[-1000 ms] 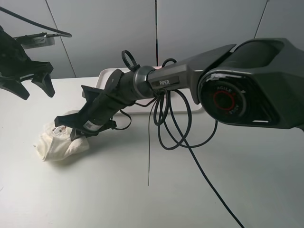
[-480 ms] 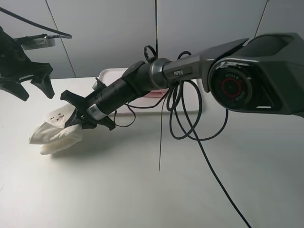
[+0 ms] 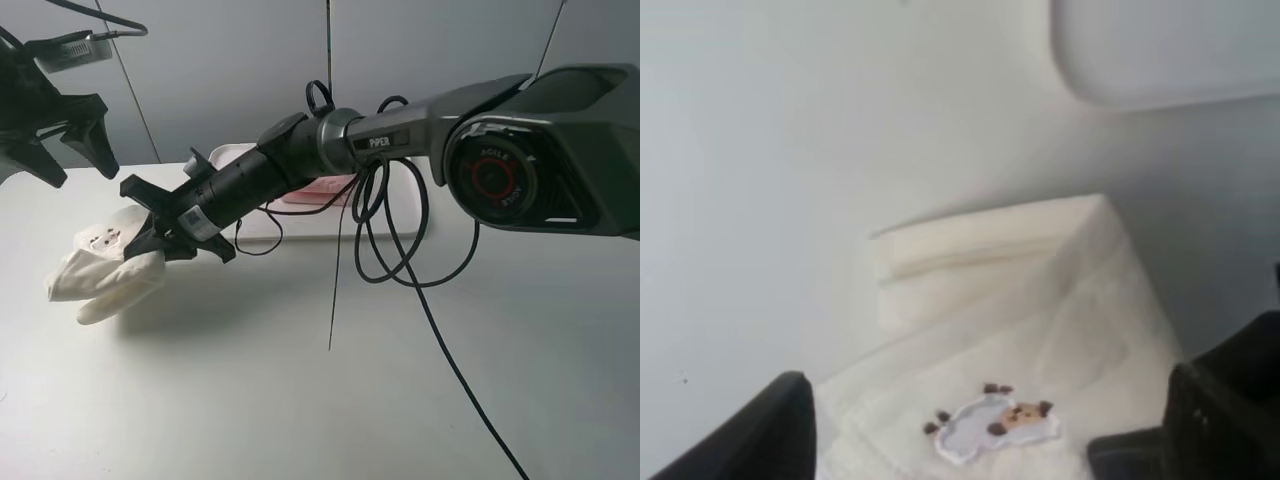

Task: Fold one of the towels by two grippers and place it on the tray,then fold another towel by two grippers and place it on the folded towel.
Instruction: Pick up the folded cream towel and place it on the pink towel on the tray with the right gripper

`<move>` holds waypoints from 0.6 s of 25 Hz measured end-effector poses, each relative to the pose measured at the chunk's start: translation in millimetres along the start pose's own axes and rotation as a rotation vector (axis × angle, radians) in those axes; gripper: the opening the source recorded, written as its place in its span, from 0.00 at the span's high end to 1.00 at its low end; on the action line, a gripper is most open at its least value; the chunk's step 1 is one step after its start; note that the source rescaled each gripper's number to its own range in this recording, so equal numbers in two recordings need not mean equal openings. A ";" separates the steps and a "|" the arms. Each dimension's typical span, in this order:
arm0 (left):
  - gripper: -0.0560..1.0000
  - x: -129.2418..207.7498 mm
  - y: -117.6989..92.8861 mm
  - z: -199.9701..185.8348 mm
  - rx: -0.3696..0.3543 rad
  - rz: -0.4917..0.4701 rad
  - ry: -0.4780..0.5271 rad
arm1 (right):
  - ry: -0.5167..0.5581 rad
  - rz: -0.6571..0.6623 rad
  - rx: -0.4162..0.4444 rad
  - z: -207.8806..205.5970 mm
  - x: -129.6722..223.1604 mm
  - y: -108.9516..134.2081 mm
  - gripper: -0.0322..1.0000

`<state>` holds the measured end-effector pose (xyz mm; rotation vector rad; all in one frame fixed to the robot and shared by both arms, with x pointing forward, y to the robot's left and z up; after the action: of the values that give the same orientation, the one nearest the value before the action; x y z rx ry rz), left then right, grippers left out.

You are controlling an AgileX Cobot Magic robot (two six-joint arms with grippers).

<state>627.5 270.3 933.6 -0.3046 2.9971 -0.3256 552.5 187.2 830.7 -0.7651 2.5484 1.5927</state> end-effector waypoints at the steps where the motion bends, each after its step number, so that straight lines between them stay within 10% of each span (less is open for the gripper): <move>1: 0.09 -3.6 -2.8 -5.8 0.008 0.007 -0.018 | -0.003 -0.028 0.004 -1.9 -4.5 4.3 0.84; 15: 0.09 -7.3 -2.1 -8.7 -0.002 0.025 -0.025 | -0.161 -0.049 0.186 -111.0 -78.6 -57.6 0.84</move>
<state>633.9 271.6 943.1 -0.2688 2.9746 -0.3145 670.5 102.5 857.6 -0.6477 2.4965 1.3209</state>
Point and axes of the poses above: a point on each arm's last joint axis where the gripper is mounted, z pointing out along that axis toward the gripper, y along the wrist's bending axis when the last joint is at zero, x = y × z, the point moved 10 cm from there along z, pointing out along that axis toward the gripper, and after that the axes turned 15 degrees about -z, right-handed, at the moved point
